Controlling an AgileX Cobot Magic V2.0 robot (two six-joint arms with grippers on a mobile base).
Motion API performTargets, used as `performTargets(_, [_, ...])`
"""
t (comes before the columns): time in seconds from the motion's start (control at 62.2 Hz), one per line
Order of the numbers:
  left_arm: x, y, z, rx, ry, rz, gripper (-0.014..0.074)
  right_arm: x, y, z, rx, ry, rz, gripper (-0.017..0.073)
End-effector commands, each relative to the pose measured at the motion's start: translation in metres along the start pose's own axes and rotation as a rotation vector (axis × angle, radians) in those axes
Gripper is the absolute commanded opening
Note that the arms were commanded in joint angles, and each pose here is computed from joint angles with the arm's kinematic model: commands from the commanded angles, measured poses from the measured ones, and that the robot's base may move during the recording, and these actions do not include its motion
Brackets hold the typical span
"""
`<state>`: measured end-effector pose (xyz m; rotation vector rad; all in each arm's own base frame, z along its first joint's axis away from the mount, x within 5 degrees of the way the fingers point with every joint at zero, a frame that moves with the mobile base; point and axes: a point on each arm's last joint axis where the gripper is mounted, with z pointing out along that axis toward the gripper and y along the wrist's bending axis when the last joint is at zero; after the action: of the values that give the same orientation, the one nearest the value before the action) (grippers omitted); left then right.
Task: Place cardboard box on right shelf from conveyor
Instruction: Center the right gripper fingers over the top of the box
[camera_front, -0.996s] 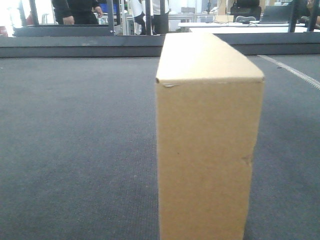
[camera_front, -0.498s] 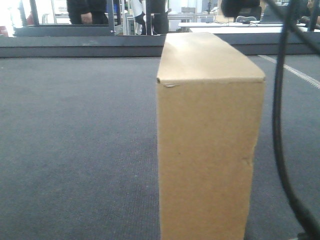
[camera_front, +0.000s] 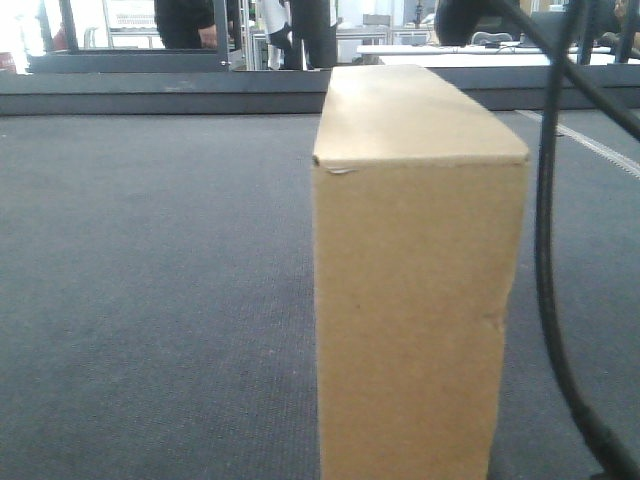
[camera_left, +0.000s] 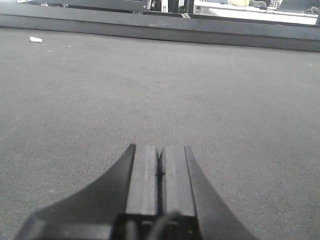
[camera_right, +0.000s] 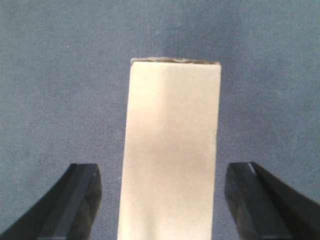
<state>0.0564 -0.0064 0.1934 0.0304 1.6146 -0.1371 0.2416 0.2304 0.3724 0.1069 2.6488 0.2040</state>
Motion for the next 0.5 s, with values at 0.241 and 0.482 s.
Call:
performTargets(0.241, [-0.0085, -0.0005, -0.0009, 0.008, -0.088, -0.004, -0.0119, -0.0021, -0.0096, -0.0159, 0.023, -0.038, -0.001, 0.0608])
performTargets(0.482, [-0.0085, -0.0005, -0.0009, 0.008, -0.088, -0.004, -0.0119, -0.0003, -0.0093, -0.0145, 0.02, -0.024, 0.001, 0.0608])
